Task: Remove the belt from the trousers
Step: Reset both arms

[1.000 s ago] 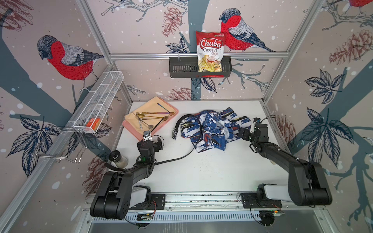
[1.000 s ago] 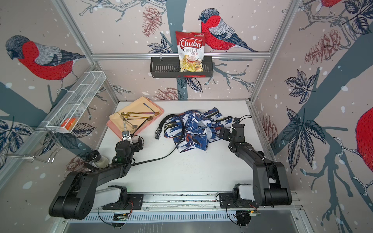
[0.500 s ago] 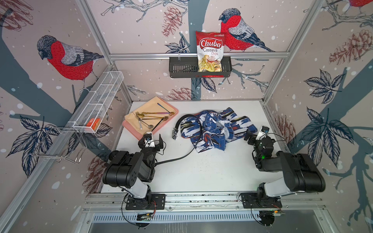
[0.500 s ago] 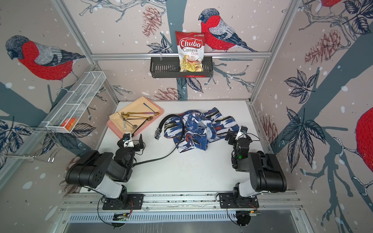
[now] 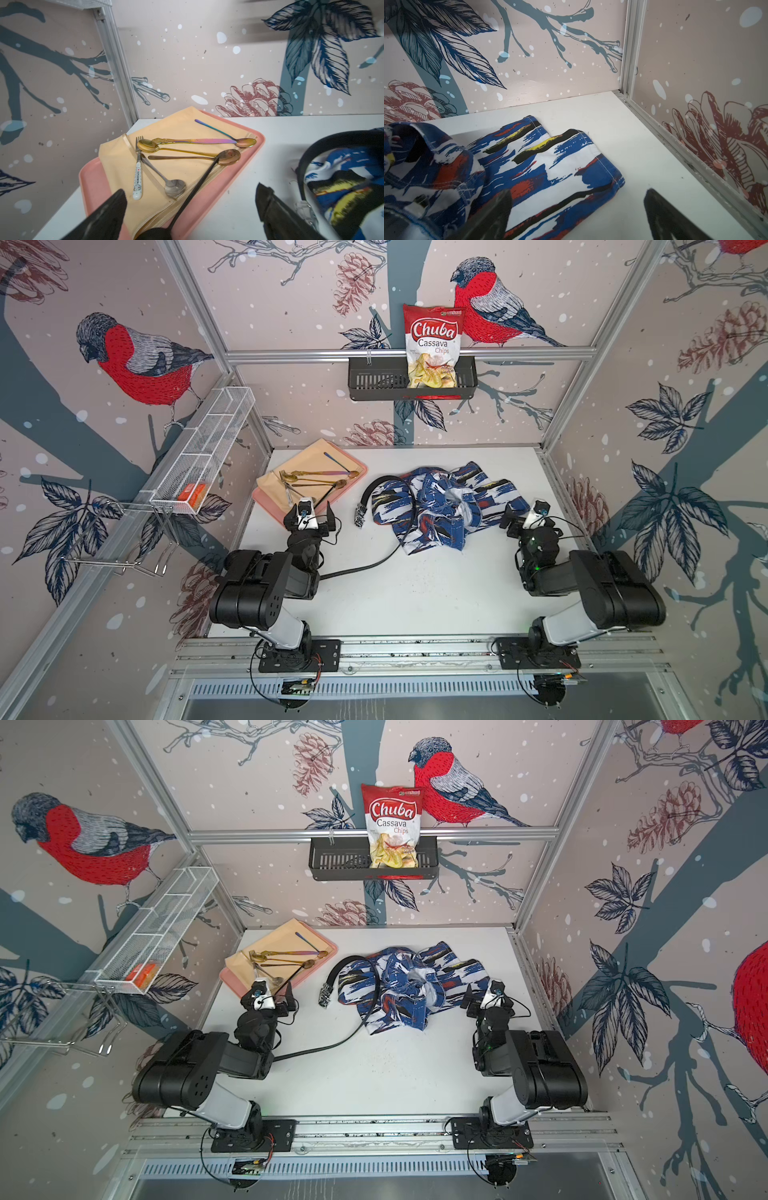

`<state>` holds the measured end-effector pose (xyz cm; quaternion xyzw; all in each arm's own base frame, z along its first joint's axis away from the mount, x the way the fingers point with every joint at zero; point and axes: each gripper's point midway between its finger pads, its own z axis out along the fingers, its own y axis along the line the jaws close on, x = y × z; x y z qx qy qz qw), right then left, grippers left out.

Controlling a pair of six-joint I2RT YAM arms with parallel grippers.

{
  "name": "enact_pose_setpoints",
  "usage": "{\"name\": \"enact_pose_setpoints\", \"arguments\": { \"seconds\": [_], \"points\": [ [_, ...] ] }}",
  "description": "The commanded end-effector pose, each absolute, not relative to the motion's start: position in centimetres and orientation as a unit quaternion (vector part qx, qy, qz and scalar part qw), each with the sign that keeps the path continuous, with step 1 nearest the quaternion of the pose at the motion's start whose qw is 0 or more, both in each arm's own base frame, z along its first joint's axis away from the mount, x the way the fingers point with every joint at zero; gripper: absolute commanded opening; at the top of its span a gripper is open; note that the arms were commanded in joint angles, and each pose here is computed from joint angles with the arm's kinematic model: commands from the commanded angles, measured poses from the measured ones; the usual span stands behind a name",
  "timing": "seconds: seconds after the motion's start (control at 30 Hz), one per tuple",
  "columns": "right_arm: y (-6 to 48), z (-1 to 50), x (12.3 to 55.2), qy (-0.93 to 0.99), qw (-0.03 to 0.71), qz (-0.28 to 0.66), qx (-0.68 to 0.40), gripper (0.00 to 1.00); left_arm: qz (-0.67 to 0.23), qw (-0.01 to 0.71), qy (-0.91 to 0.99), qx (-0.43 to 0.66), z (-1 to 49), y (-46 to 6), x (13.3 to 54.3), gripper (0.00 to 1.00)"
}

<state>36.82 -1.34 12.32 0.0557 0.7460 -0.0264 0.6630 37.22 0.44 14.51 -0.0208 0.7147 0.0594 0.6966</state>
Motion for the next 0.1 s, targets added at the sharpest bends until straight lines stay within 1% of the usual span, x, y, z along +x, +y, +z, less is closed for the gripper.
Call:
{"name": "enact_pose_setpoints", "arguments": {
  "seconds": [0.0,0.07],
  "points": [
    [-1.31,12.99,37.01,0.738,0.673,-0.018,0.055,1.00,0.059,0.677,0.733,-0.030,13.26,0.78,37.28,0.98],
    [-1.10,13.27,36.68,0.732,0.679,-0.024,0.050,1.00,0.060,0.677,0.733,-0.031,13.29,0.82,37.29,0.98]
  ]
}}
